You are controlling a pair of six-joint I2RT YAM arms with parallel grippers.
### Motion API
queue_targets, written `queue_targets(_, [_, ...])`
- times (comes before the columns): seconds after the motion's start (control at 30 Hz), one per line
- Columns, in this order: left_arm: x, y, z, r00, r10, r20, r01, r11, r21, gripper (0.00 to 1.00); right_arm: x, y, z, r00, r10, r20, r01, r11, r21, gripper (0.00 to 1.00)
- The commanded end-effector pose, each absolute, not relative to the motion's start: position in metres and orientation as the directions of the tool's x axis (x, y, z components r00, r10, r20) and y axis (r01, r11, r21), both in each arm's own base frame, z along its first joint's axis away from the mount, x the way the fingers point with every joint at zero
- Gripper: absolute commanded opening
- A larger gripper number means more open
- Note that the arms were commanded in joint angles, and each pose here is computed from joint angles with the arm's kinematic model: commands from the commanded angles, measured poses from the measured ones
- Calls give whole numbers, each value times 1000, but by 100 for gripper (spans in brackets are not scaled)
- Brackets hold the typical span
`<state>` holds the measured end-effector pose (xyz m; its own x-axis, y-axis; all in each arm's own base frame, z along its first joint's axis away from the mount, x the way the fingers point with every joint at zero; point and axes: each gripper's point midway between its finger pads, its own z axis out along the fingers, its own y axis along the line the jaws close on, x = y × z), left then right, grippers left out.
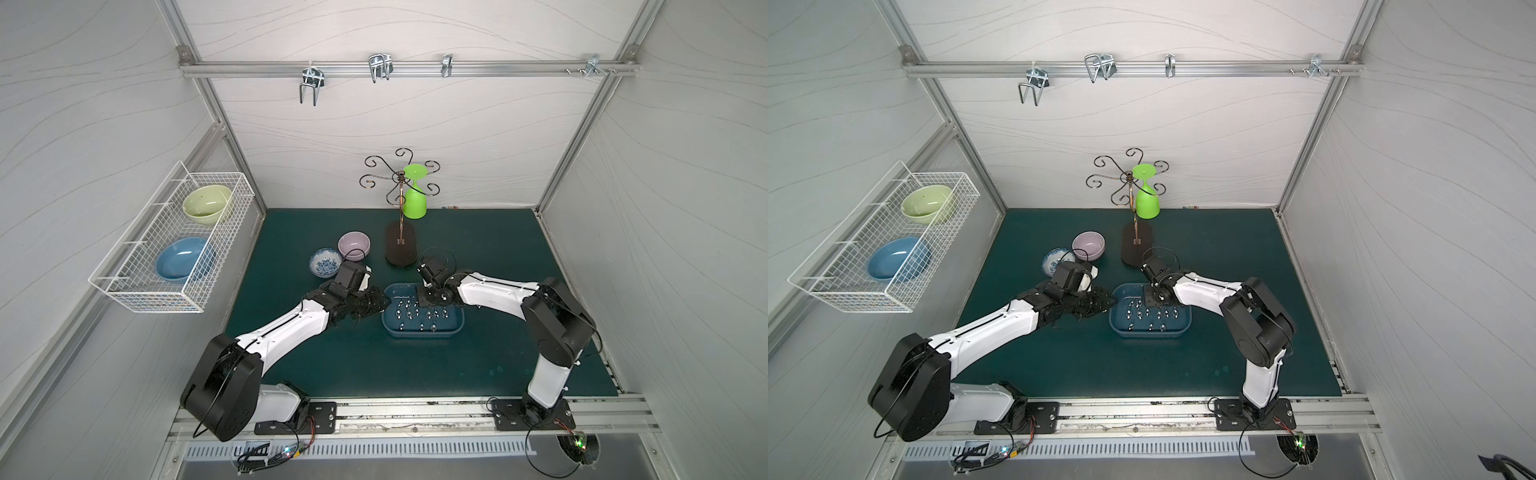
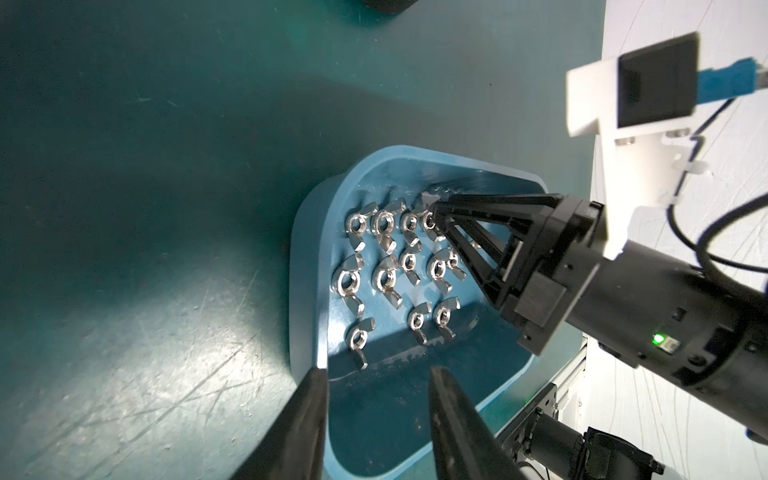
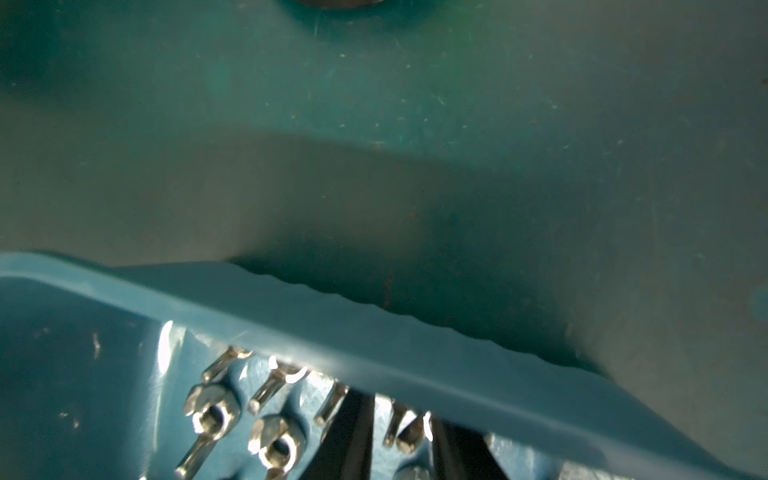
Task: Take out the wing nut from the storage box
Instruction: Place the wing nut at the center of the board.
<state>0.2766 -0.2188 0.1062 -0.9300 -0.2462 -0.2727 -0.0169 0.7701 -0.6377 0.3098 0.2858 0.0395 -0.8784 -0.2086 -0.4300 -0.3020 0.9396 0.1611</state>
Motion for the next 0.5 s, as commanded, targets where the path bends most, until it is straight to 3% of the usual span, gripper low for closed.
queue_targets(0.0, [284,-223,116,-921,-243,-306,20,753,-658,44,316,285,36,-883,-196,-427,-284,947,153,27])
queue_targets(0.47, [284,-224,116,-921,-247,-300,17,747,-665,43,323,285,24,-886,-173,-431,-255,957,140,23])
